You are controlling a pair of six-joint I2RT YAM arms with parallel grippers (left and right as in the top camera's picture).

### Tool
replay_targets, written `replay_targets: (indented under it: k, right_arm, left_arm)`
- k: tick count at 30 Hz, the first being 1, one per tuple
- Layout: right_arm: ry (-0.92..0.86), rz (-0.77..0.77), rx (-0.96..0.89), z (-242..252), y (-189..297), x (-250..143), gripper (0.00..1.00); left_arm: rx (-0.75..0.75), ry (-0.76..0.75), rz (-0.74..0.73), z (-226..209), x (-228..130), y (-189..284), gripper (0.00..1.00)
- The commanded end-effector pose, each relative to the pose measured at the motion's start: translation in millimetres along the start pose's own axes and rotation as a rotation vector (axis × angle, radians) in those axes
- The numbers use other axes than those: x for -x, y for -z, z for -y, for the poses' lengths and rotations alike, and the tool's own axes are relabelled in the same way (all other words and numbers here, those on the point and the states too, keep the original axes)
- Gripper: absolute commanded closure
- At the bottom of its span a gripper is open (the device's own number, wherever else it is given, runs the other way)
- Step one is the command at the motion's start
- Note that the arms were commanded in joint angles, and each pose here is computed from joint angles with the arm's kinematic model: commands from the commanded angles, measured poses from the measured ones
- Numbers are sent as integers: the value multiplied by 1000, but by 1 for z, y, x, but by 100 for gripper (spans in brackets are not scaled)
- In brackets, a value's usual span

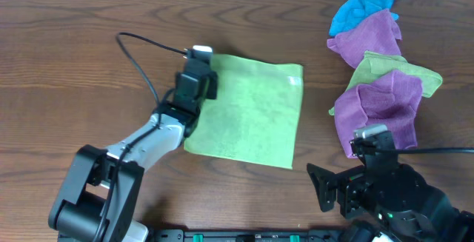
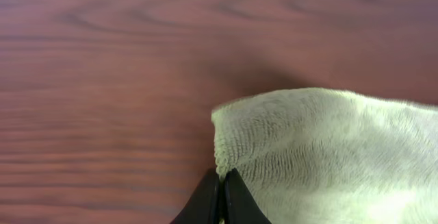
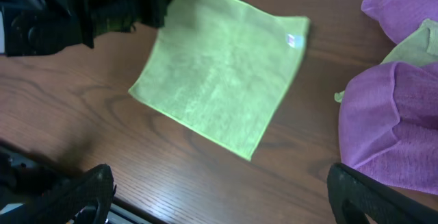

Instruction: Fold the cloth

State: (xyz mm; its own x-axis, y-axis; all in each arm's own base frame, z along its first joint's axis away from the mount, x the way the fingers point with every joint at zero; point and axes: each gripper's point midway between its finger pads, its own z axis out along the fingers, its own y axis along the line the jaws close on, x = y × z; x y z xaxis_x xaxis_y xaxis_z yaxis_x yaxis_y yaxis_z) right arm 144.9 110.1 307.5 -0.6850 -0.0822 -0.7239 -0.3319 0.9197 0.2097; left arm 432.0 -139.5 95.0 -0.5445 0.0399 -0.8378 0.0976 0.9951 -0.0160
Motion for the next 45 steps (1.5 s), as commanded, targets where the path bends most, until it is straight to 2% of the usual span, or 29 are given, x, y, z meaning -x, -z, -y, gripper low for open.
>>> replay_targets:
  k: [1,2,4,9,13,17,24,32,34,38,39,43,45]
  right_arm:
    - [3,12,-13,2,1,2,1]
    - [3,12,-13,2,1,2,1]
    - [3,12,-13,2,1,2,1]
    - [3,13,-13,2,0,2,1]
    - [8,10,-39,5,-4,1,1]
    - [21,-21,-69,7,-20,-7,1]
    - [31,-88,-84,2,-60,-27,1]
    - [-55,-129,-85,19,-88,-32,1]
    - [-89,-150,-51,25,-98,-35,1]
    - [-167,-226,15,34,-121,-50,1]
    - [-177,-251,55,32,-127,-55,1]
    - [-241,-366,101,37,-148,-75,4]
    - [-236,-425,132,35,-159,-85,6]
  left_arm:
    - [162,17,62,-47,20,-3,88]
    - [177,33,67,-56,22,-4,67]
    - [212,75,59,-74,21,-5,6]
    - [250,57,-59,-89,-7,-4,4]
    - [222,18,-194,-80,-36,6,4]
    - [82,13,-268,-53,-42,28,4]
    - [-76,98,-268,-32,-20,91,5]
    - [-428,156,-550,21,-68,156,5]
    - [-485,166,-570,29,-70,162,5]
    - [-464,245,-591,30,-70,162,0]
    - [-458,259,-602,29,-72,163,7]
    - [-395,259,-687,20,-91,171,11]
    - [-304,242,-723,5,-102,172,11]
